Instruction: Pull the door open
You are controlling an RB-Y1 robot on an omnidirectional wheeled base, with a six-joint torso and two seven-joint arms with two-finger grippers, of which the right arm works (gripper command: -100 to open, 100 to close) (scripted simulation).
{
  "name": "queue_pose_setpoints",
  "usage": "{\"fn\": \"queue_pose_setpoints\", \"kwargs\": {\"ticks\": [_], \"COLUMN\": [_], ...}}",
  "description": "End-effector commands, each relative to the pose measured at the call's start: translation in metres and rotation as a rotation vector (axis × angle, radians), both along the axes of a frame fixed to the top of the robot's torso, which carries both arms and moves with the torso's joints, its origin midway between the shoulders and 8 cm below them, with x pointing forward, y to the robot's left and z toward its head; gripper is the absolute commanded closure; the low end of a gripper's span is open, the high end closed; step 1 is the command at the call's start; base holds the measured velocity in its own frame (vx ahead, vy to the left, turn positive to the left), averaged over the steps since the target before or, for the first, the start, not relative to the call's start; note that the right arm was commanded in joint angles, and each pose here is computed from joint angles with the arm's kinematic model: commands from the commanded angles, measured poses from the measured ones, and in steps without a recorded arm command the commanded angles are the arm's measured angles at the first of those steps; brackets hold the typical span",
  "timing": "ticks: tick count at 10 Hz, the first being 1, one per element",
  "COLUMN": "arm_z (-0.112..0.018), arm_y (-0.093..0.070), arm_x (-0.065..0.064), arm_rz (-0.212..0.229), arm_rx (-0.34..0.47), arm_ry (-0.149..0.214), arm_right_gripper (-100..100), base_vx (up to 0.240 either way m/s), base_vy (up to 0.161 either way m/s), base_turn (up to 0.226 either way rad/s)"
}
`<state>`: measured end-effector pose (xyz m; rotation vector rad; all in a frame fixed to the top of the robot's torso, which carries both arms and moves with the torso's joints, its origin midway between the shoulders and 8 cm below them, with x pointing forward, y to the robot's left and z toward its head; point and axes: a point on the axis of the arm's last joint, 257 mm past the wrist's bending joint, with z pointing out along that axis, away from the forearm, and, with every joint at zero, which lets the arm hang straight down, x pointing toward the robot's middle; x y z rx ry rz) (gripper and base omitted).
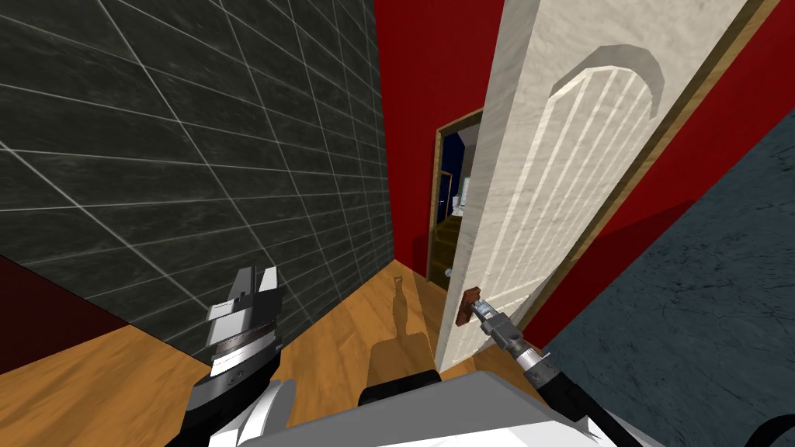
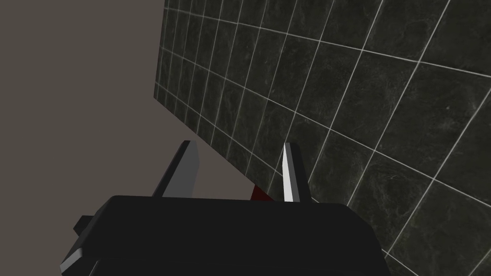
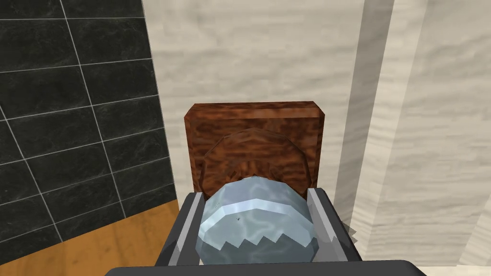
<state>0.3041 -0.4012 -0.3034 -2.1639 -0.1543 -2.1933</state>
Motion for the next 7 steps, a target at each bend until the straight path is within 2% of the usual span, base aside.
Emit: {"fn": "queue_pose_setpoints", "kwargs": {"ticks": [1, 2, 3, 4, 7], "arm_z": [0.003, 0.004, 0.005, 0.006, 0.007], "arm_y": [-0.002, -0.002, -0.003, -0.002, -0.003], "arm_x": [-0.013, -0.013, -0.024, -0.024, -0.051], "arm_rz": [0.022, 0.023, 0.043, 0.043, 0.093], "arm_rx": [0.004, 0.004, 0.008, 0.008, 0.022], "arm_ry": [-0.005, -0.010, -0.007, -0.010, 0.005], "arm_right_gripper": [100, 100, 100, 100, 100], "base_vx": [-0.014, -0.016, -0.019, -0.017, -0.021], "base_vy": [-0.013, -0.008, -0.009, -0.013, -0.022], "base_turn": [0.008, -0.003, 0.005, -0.007, -0.002]}}
